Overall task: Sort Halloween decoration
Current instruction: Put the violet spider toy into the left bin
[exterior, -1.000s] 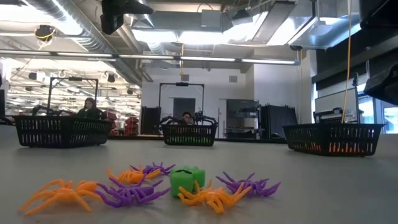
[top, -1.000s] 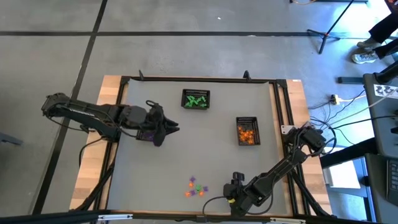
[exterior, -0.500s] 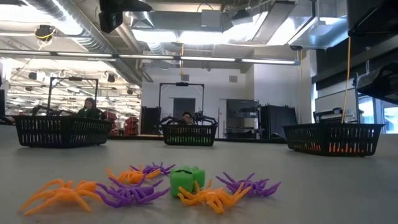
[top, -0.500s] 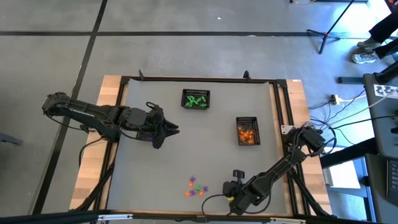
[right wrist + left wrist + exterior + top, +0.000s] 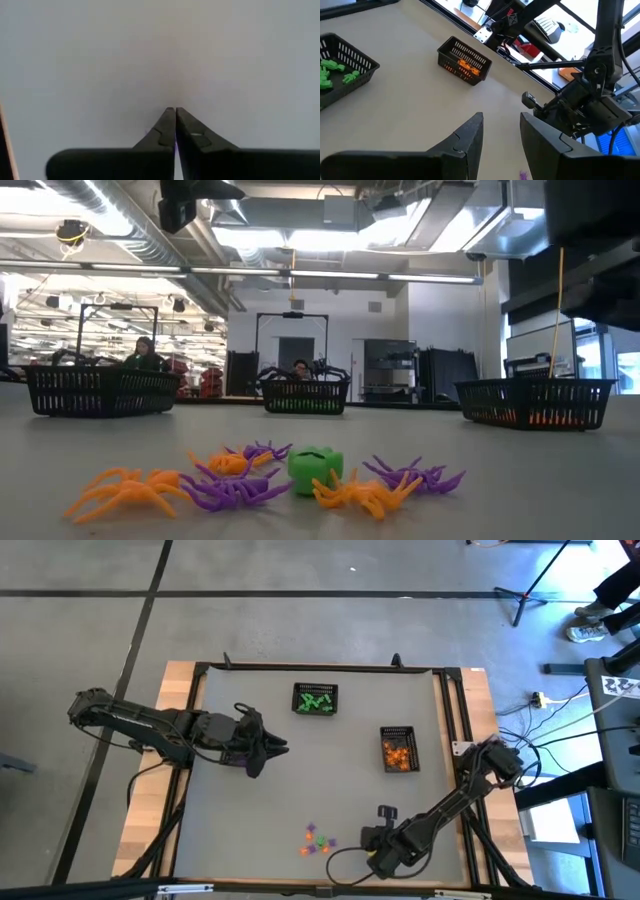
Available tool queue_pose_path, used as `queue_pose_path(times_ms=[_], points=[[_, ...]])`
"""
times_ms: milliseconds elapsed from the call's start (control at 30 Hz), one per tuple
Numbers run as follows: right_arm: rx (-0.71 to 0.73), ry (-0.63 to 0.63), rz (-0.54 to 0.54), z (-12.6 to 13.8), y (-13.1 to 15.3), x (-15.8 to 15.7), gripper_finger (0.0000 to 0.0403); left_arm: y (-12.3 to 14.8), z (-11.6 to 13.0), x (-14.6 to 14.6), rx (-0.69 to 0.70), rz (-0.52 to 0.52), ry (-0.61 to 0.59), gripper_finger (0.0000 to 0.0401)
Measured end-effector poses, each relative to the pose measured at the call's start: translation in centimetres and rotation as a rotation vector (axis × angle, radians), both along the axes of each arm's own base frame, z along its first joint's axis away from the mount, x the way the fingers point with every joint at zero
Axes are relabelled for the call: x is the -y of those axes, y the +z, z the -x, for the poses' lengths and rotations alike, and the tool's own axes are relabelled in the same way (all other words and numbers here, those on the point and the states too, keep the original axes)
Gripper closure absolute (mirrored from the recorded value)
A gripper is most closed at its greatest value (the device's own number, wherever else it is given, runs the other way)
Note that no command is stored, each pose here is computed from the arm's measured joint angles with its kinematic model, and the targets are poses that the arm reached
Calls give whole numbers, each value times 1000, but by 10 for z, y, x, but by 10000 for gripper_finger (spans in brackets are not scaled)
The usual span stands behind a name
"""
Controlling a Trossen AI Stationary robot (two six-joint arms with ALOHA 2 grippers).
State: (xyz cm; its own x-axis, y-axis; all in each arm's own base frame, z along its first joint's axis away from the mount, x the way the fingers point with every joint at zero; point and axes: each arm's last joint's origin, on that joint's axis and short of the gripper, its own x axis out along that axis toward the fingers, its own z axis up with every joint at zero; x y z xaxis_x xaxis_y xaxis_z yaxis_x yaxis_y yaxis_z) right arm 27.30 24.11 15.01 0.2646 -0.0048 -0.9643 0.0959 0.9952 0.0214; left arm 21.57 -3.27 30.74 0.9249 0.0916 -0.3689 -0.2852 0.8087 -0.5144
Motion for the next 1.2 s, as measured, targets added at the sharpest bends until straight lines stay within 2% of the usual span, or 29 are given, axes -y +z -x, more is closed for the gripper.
queue_pose_path(times_ms=[233,500,667,867,967,1200], points=[[106,-40,17,-10,30,22,402,0,0,1,3,9,8,280],[392,-234,10,-28,90,70,403,1,0,2,17,1,10,280],[621,-350,-74,-45,126,100,403,2,-6,5,43,-63,-14,280],[850,-379,-240,-70,153,126,403,-2,-19,13,71,-164,-40,280],[922,-379,-304,-77,161,136,403,-4,-26,17,94,-170,-52,280],[1030,-380,-374,-88,173,157,403,-6,-30,27,106,-196,-95,280]])
